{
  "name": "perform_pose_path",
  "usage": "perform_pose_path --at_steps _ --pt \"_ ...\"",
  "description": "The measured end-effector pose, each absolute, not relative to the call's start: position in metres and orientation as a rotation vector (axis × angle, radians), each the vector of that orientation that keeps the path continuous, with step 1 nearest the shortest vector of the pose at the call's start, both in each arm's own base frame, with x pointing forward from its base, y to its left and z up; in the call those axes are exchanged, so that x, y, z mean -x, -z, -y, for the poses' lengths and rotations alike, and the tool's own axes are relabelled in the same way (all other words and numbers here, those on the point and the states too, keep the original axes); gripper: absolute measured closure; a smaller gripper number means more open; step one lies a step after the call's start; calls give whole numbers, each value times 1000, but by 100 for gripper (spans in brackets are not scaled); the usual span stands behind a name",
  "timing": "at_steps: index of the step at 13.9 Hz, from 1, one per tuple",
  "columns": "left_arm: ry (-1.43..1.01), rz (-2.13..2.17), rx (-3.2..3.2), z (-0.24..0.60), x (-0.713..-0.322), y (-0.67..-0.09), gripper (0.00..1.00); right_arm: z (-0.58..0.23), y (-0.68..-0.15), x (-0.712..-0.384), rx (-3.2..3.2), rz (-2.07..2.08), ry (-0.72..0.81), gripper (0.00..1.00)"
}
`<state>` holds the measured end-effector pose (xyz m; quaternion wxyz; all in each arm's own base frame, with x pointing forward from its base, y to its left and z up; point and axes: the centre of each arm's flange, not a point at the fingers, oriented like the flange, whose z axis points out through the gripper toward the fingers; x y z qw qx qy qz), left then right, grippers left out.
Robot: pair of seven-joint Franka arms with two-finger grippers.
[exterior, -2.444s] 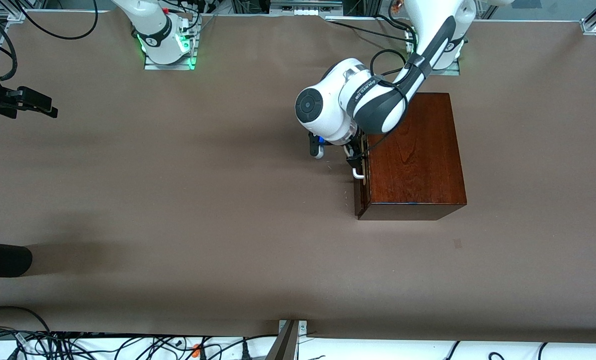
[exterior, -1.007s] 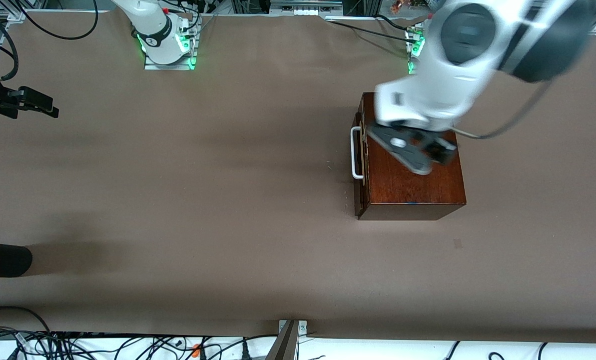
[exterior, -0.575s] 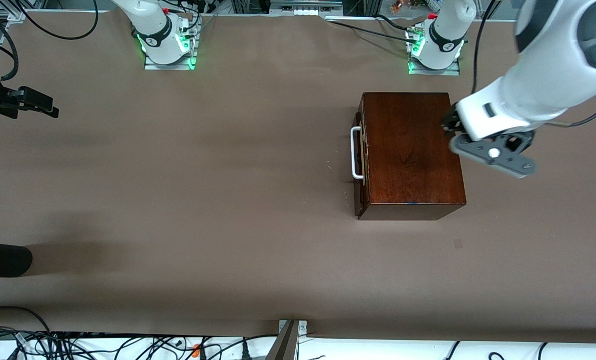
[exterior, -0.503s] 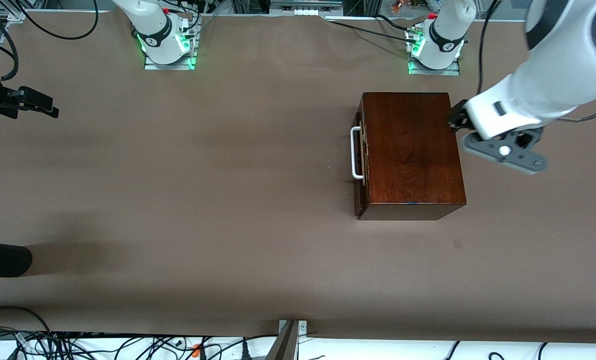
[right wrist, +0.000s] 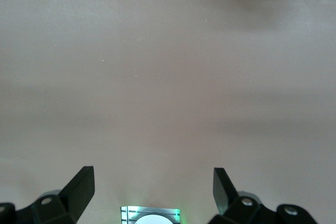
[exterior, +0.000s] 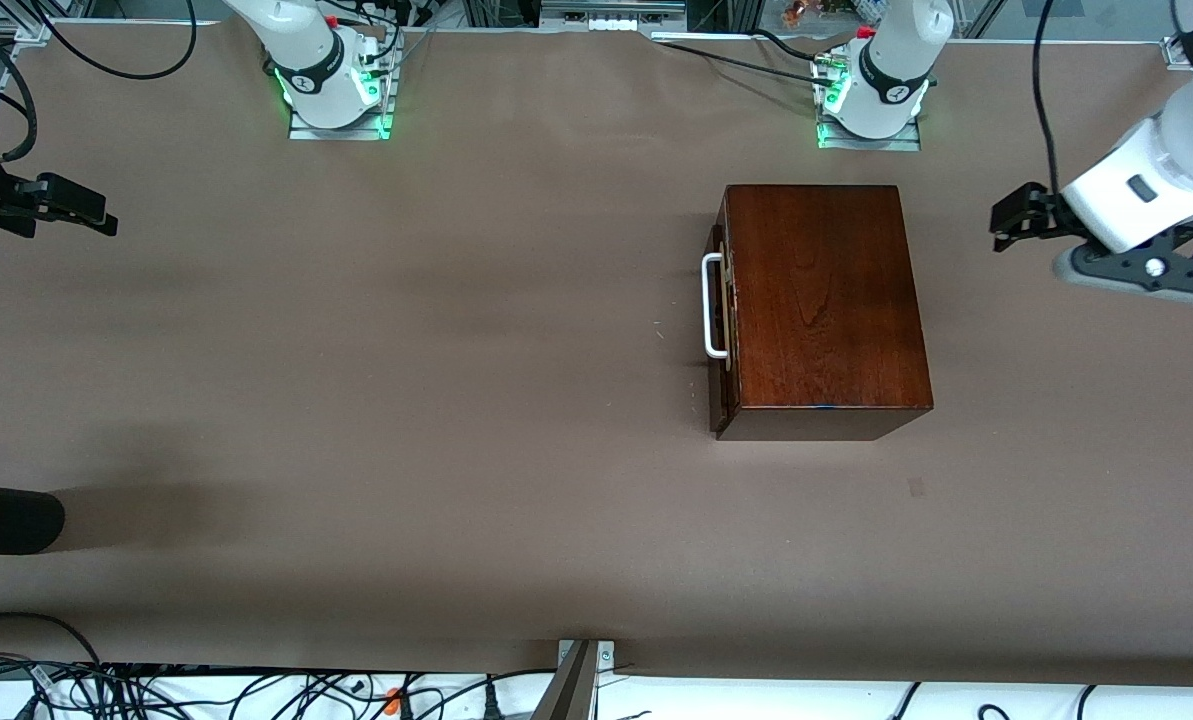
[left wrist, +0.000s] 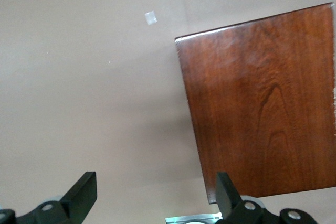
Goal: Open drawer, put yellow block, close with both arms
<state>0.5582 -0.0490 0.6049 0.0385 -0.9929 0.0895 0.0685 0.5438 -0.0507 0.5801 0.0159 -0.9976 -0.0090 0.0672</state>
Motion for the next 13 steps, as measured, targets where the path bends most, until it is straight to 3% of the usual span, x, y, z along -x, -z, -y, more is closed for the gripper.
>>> perform_pose_path --at_steps 5,13 --pt "-162 -108 3056 49 -528 -611 0 51 -580 -544 3103 28 -209 0" --pt "-90 -60 3121 40 -528 -603 0 51 -580 -544 3103 27 -209 0"
